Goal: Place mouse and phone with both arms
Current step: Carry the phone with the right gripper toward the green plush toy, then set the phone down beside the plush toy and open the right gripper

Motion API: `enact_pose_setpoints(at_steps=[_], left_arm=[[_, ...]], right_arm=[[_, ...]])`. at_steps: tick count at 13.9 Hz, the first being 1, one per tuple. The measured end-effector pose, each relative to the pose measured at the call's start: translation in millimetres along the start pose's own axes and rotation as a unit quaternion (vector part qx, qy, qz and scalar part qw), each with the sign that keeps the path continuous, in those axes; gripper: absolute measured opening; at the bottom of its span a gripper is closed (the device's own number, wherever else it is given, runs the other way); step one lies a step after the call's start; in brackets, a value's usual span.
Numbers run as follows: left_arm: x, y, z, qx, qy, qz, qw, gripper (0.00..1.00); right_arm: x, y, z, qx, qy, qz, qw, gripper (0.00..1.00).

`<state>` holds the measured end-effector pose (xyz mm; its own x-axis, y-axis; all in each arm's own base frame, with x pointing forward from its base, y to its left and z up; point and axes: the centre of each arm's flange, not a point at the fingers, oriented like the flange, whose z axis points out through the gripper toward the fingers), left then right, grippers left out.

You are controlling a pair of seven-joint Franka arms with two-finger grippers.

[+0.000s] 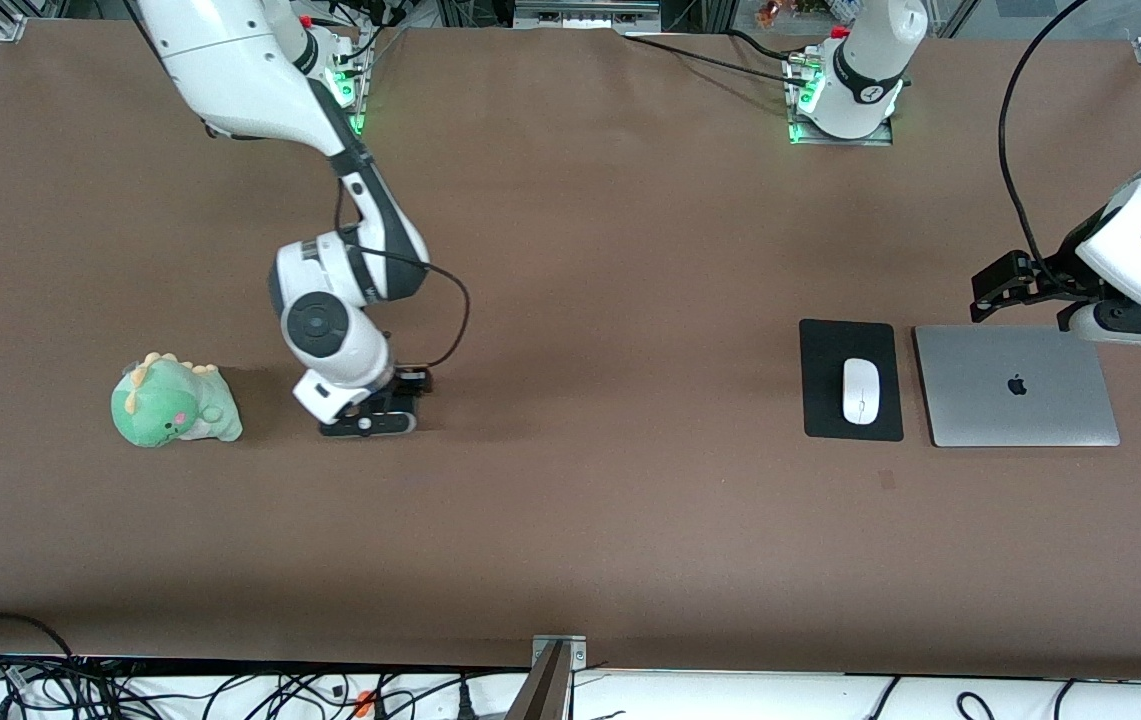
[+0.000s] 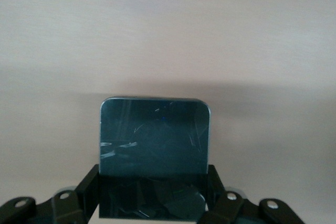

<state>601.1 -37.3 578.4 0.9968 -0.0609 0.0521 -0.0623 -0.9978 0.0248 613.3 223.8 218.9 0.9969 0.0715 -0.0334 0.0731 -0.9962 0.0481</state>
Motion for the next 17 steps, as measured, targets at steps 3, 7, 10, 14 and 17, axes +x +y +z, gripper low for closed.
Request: enact_pose_setpoints(at_steps=[3,7,10,14,17], left_arm=[[0.1,0.0,-0.1,0.0,0.0,0.0,1.0,1.0],[0.4,-0.3,-0.6,0.0,0.001,0.0,1.0,1.0],[0.5,-1.0,-0.8,0.0,0.001,-0.001,1.0,1.0],[0.5,-1.5,-1.1,0.0,0.001,-0.001,1.0,1.0],[0.5,-1.5,-1.1,0.0,0.001,-0.001,1.0,1.0]], right_arm=[[-18.6,47.7,8.9,0.002,0.029,0.007,1.0,0.81],[-47.4,89.2,42.6,-0.002,0.073,0.004,0.997,0.81],[-52.8,95.5,48.7,-0.003,0.074,0.002,0.997,0.81],[-52.4,99.2,48.7,-0.004,0.076,-0.007,0.997,0.88],[-50.7,101.2,45.9,-0.004,0.079,-0.014,0.997,1.0]])
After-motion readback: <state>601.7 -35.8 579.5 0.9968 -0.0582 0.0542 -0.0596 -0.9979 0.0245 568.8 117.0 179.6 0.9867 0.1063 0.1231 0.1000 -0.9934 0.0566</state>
